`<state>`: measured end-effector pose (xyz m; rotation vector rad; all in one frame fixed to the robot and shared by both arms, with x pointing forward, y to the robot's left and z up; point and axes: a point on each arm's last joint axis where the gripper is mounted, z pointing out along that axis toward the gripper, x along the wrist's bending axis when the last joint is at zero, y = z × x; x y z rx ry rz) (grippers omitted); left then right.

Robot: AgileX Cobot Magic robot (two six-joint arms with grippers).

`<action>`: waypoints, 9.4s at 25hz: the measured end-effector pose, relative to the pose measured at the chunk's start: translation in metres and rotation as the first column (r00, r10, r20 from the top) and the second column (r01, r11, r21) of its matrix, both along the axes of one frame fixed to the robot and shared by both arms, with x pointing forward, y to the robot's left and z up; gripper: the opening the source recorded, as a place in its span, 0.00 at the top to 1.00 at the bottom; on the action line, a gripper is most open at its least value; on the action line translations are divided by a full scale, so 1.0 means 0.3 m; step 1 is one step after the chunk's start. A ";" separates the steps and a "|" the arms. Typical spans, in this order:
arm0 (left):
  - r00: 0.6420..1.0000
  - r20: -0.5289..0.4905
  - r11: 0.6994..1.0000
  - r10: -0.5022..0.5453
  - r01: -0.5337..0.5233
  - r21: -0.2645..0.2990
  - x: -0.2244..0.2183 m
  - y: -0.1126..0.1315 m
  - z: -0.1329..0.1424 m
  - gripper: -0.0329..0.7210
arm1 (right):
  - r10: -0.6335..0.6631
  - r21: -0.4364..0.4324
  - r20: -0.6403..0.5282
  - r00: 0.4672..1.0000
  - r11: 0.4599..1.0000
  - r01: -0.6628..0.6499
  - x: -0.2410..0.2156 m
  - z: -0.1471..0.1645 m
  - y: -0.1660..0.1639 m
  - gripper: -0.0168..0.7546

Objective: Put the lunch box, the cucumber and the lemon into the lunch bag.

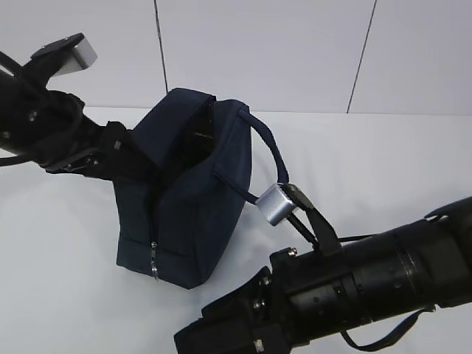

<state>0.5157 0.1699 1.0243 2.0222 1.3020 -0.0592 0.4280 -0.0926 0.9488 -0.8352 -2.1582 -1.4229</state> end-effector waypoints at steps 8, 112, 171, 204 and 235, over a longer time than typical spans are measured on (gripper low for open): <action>0.995 -0.102 1.000 -0.012 0.010 -0.024 0.009 -0.017 -0.056 0.86 | 0.018 0.036 0.052 0.998 0.999 -0.020 0.030 0.024 0.023 0.38; 0.958 -0.280 0.873 0.065 -0.191 -0.449 0.083 -0.113 -0.092 0.93 | -0.080 -0.393 0.433 0.898 0.880 0.268 0.285 -0.044 0.023 0.39; 0.956 -0.289 0.866 0.047 -0.183 -0.466 0.079 -0.115 -0.087 0.93 | -0.113 -0.331 0.474 0.873 0.896 0.295 0.333 -0.045 0.056 0.62; 0.957 -0.289 0.871 0.040 -0.175 -0.458 0.078 -0.115 -0.092 0.93 | -0.132 -0.361 0.489 0.862 0.869 0.337 0.363 -0.057 0.056 0.97; 0.971 -0.222 0.926 0.088 -0.162 -0.340 0.090 -0.092 -0.123 0.93 | -0.082 -0.362 0.365 0.928 0.905 0.222 0.308 -0.023 0.066 0.97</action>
